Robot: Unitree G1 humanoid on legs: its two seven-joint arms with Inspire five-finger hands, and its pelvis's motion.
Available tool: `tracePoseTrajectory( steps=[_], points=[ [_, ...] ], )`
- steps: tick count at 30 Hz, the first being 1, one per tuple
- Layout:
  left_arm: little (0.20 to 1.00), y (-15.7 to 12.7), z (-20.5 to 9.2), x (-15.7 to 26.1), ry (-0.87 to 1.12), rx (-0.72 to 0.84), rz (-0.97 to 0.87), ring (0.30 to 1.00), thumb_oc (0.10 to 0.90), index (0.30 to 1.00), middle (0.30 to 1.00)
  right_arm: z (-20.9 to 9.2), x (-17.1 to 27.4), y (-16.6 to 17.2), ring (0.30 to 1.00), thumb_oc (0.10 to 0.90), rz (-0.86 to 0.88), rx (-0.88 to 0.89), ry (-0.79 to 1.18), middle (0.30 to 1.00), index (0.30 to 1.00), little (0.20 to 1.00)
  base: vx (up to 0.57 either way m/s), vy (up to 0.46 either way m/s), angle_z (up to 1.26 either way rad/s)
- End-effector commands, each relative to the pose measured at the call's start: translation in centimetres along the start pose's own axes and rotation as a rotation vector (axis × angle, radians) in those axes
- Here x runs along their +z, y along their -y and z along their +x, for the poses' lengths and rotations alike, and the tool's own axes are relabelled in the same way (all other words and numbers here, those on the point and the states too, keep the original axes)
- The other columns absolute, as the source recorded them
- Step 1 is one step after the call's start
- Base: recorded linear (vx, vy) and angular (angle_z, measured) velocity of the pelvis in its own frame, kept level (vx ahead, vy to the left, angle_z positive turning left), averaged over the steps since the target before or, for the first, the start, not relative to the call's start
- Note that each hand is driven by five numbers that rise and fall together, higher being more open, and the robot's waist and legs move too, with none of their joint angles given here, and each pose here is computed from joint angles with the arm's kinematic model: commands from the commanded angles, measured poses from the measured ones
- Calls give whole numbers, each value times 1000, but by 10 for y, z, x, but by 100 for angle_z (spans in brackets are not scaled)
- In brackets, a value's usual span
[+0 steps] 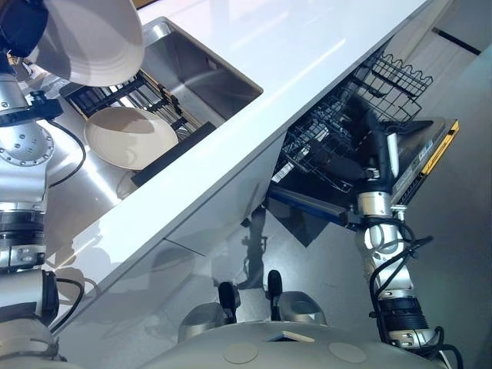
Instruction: Pick up plates and place into dishwasher.
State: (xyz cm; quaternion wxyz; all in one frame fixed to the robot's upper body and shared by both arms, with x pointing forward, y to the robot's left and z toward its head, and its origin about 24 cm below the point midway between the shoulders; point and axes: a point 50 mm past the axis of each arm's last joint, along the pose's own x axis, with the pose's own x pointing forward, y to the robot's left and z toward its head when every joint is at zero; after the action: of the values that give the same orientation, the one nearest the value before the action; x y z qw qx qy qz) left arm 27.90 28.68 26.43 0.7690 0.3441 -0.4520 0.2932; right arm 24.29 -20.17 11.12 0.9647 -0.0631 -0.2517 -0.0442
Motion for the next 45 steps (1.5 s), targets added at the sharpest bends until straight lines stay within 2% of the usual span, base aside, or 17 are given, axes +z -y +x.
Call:
tracePoseTrajectory(
  steps=[1, 2, 3, 5, 8, 14, 24, 29, 32, 34, 38, 45],
  points=[
    [200, 6, 7, 36, 233, 103, -27, 300, 100, 300, 300, 28, 78, -11, 900, 800, 125, 195, 454, 900, 900, 900, -26, -34, 14],
    [200, 12, 5, 42, 256, 107, -24, 300, 100, 300, 300, 33, 82, -22, 900, 800, 215, 333, 428, 900, 900, 900, -21, -27, 14],
    [200, 14, 5, 43, 262, 107, -25, 300, 100, 300, 300, 34, 83, -26, 900, 800, 240, 366, 417, 900, 900, 900, -25, -37, 17],
    [200, 27, 2, 52, 302, 107, -19, 300, 100, 300, 300, 36, 84, -59, 900, 800, 461, 640, 296, 900, 900, 900, -25, -49, 21],
    [200, 40, 1, 57, 312, 106, -40, 300, 100, 300, 300, 38, 88, -77, 900, 800, 517, 721, 272, 900, 900, 900, -7, -37, 22],
    [200, 80, -15, 65, 249, 57, -156, 300, 100, 300, 300, 49, 99, -101, 900, 800, 600, 651, 322, 900, 900, 900, 5, -25, 14],
    [200, 116, -65, 80, 159, -94, -328, 300, 100, 300, 300, 47, 109, -102, 900, 800, 643, 465, 402, 900, 900, 900, 25, 0, -3],
    [200, 117, -100, 86, 75, -153, -452, 300, 100, 300, 300, 41, 105, -90, 900, 800, 636, 343, 407, 900, 900, 900, 17, -13, -2],
    [200, 111, -109, 85, 58, -176, -489, 300, 100, 300, 300, 38, 100, -86, 900, 800, 618, 313, 377, 900, 900, 900, 34, -16, -13],
    [200, 103, -116, 86, 68, -192, -515, 300, 100, 300, 300, 35, 88, -85, 300, 100, 579, 334, 301, 300, 300, 200, 18, -5, -6],
    [200, 91, -116, 93, 155, -155, -520, 300, 100, 300, 300, 32, 65, -81, 300, 100, 539, 332, 169, 300, 300, 200, 0, 0, 0],
    [200, 69, -106, 112, 377, 42, -479, 300, 100, 300, 300, 26, 32, -72, 300, 100, 485, 261, 7, 300, 300, 200, -4, 5, 5]
  ],
)
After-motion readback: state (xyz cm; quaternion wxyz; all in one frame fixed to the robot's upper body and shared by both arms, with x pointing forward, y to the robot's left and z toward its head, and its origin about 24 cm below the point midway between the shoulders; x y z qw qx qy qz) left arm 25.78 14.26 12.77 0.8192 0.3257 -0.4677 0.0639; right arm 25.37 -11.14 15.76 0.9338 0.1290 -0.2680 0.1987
